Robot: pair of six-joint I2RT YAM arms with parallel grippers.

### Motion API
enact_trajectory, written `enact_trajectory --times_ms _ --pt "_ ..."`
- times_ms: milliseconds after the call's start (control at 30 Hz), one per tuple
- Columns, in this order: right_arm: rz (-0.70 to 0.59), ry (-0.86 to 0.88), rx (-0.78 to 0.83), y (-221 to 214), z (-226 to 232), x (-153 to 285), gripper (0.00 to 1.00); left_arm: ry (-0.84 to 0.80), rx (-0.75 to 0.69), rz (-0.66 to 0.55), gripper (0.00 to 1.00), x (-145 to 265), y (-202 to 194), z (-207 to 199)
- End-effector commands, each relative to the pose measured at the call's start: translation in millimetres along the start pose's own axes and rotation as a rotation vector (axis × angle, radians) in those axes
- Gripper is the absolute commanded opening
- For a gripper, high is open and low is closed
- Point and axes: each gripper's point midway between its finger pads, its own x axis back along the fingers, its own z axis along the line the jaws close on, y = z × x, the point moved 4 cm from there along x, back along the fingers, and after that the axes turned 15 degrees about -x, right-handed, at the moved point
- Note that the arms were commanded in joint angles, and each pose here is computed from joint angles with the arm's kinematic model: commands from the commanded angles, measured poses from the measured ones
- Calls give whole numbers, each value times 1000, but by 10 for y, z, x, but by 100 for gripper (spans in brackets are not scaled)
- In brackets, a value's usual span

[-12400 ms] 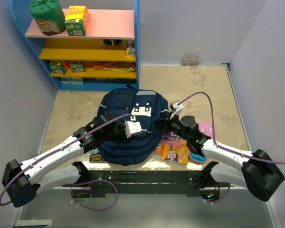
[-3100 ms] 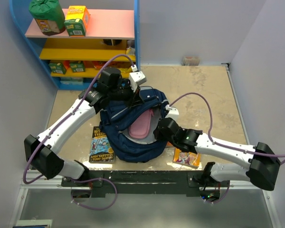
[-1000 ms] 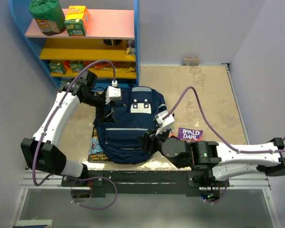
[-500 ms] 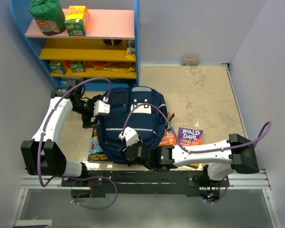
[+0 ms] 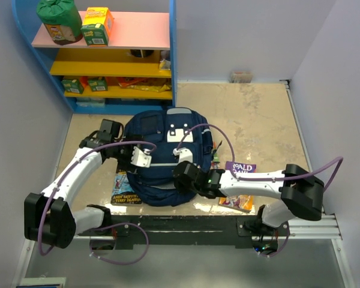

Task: Pack the student bag
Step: Adjust the student bag at the center of the board.

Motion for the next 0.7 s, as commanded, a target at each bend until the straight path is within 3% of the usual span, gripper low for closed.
enact_trajectory --times_ms 0,133,300,433,667 --pt "-137 -190 -76 338 -422 36 15 93 -124 -10 100 -31 0 203" --pt "-179 -263 -98 476 -599 91 0 44 -195 -33 100 -61 58 93" --pt "-208 -334 -107 549 -793 158 0 -24 -214 -65 100 -77 131 3" --pt "-236 -346 -109 640 -785 238 0 21 -190 -129 100 -119 348 82" --pt "-347 -147 -77 1005 -475 626 5 39 -115 -231 90 -329 569 -3"
